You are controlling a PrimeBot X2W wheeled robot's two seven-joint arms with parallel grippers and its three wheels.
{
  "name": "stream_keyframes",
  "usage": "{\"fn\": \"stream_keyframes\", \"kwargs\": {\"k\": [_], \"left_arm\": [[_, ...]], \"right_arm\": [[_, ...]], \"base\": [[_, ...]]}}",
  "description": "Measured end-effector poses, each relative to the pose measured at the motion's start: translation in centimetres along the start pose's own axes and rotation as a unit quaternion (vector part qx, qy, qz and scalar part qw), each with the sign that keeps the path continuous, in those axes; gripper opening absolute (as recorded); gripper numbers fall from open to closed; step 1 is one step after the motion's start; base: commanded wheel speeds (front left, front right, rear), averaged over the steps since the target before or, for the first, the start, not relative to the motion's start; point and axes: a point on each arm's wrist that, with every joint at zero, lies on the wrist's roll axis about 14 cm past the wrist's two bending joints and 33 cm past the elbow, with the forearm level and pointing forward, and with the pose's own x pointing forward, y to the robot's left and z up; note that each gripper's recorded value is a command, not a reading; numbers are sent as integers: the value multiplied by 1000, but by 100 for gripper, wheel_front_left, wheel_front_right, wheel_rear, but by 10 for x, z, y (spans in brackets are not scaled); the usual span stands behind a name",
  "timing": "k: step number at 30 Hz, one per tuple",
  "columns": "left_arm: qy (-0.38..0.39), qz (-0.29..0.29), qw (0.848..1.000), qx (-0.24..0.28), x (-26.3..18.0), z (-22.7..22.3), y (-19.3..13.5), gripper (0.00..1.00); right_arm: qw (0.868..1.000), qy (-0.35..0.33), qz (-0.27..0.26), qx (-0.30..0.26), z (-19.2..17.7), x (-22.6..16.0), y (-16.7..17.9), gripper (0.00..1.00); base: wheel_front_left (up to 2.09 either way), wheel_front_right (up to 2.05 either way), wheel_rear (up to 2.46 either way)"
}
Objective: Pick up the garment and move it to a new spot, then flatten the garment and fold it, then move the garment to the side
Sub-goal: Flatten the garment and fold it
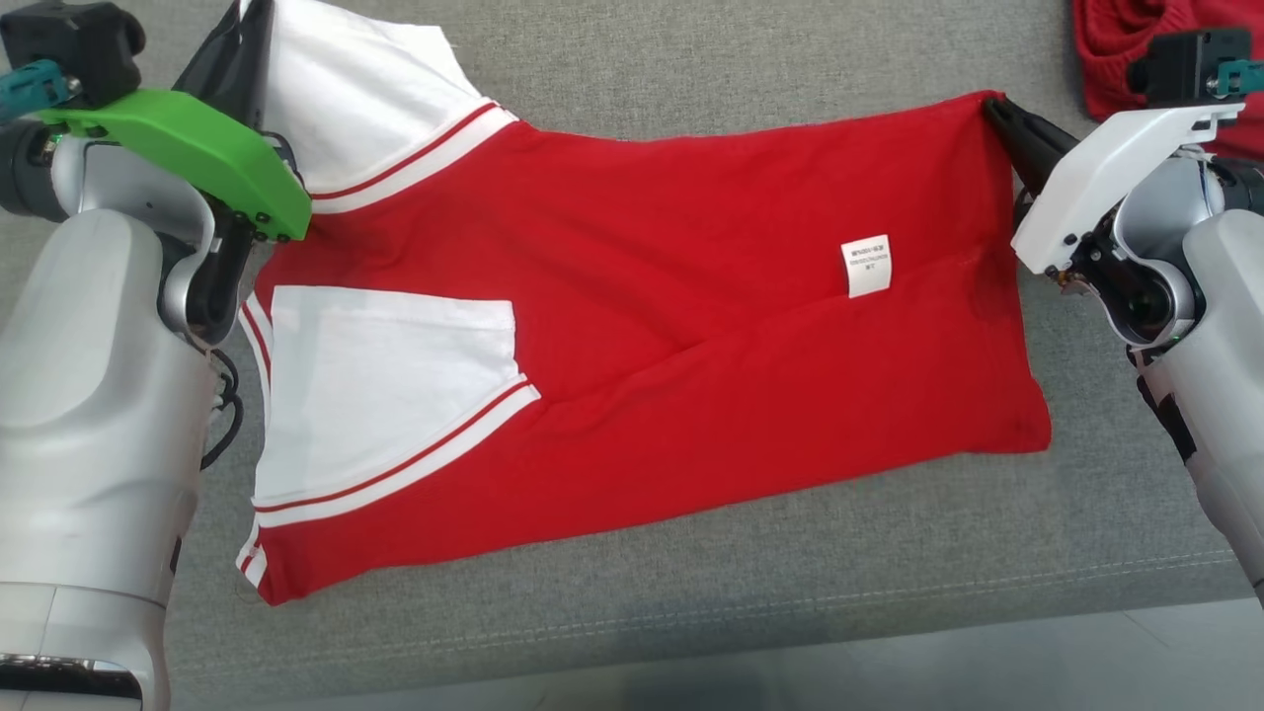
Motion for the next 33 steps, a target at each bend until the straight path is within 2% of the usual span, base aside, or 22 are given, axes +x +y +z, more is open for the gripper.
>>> {"fn": "stream_keyframes", "kwargs": {"k": [9,22,33], "left_arm": [[-77,11,995,-62,-20,22,2,0],[-126,17,986,-112,-84,14,-10,0],[-110,51,982,-143,-155,-16,-17,0]], "right_arm": [[996,-92,6,-6,29,-15,7,0],[988,-155,5,-4,12,-42,8,0],[988,-152,33,6,-17,-57,33,0]], "base": [[0,0,0],[0,0,0],[0,0,0]]}}
